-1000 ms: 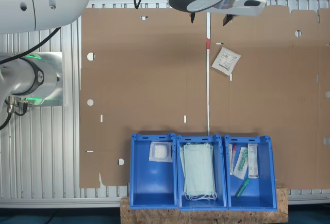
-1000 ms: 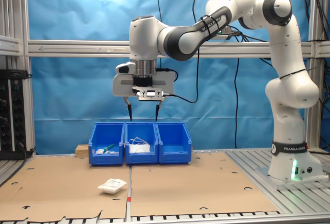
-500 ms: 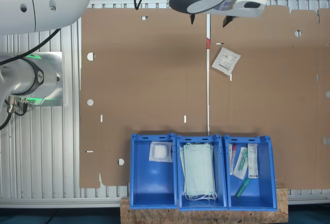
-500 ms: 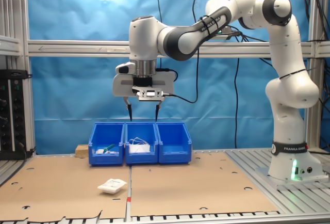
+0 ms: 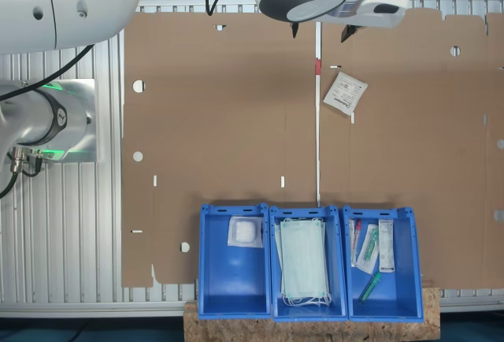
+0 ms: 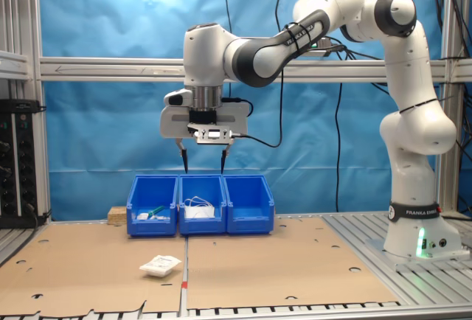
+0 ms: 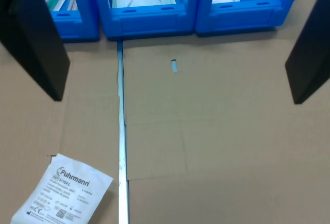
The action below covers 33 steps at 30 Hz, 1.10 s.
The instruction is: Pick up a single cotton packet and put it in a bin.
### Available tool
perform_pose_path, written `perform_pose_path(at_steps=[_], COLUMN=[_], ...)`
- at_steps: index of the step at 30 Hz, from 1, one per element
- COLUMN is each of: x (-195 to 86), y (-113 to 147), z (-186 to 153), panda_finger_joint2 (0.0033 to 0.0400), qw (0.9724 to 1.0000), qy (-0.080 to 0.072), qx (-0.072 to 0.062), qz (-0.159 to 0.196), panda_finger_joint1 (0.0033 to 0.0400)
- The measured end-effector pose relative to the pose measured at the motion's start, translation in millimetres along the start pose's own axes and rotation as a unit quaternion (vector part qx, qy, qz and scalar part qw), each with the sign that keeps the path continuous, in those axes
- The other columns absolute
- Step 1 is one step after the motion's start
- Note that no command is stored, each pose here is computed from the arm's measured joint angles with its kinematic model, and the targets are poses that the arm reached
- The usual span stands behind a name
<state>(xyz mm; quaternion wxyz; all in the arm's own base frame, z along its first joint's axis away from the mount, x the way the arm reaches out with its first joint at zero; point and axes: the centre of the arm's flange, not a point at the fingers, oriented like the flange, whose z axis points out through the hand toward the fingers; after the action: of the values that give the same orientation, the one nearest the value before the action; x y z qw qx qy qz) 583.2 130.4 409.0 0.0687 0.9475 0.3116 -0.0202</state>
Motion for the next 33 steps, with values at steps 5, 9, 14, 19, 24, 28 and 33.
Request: perform_pose_path(at_steps=[5,9,14,19,24,28,33], x=[7,17,29,43,56,65,76], y=[6,14,25,35,45,53,63], z=[2,6,14,23,32,39,48], panda_finger_joint2=[0.0400,0.0400,0.0400,0.0400,0.0400,0.0400,0.0400], qw=[1.0000,1.0000,0.9999,0.9998,0.9997,0.9996,0.9994], qy=[0.002,0.005,0.006,0.009,0.012,0.014,0.019], qx=[0.001,0.003,0.006,0.009,0.011,0.012,0.014], qz=[0.003,0.006,0.011,0.015,0.019,0.023,0.028], panda_finger_joint1=[0.0400,0.0400,0.0400,0.0400,0.0400,0.0400,0.0400])
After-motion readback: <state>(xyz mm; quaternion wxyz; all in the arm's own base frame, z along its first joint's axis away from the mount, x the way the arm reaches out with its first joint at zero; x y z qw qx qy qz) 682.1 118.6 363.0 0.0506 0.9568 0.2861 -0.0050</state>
